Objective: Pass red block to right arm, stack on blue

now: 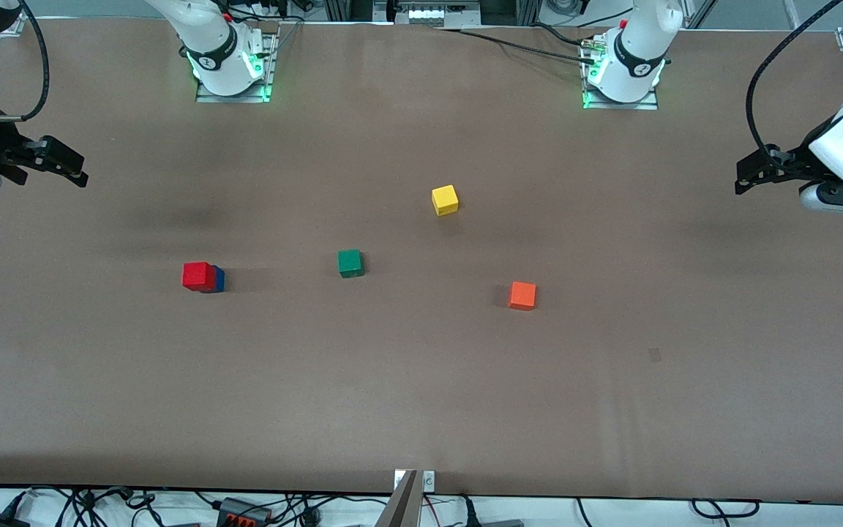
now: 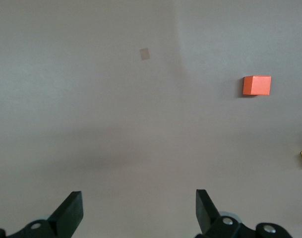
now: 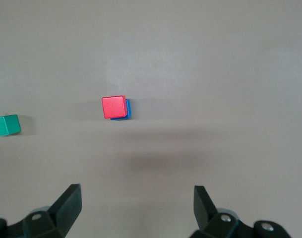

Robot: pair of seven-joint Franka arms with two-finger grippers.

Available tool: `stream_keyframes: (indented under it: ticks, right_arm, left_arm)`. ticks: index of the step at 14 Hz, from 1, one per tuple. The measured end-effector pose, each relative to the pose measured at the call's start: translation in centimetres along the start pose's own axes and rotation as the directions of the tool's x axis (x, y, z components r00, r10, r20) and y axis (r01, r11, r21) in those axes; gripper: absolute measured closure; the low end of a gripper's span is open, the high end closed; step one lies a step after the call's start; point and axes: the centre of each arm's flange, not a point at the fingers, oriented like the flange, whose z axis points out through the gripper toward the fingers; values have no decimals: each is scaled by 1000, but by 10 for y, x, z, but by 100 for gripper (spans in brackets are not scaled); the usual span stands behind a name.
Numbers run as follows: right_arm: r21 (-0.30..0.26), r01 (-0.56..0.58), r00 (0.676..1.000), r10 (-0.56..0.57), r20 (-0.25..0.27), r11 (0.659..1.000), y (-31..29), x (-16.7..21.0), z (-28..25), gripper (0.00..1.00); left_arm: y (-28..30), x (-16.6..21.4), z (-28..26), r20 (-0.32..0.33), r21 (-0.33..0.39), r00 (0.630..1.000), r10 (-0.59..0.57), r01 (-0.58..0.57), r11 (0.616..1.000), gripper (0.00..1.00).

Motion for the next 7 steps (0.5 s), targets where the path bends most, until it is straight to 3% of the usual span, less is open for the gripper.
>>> stream_keyframes:
  ticks: [7]
  right_arm:
    - [0, -6, 1000, 6, 4, 1000, 3, 0, 2, 0]
  left_arm:
    - [0, 0, 0, 0, 0, 1000, 0, 0, 1000, 0]
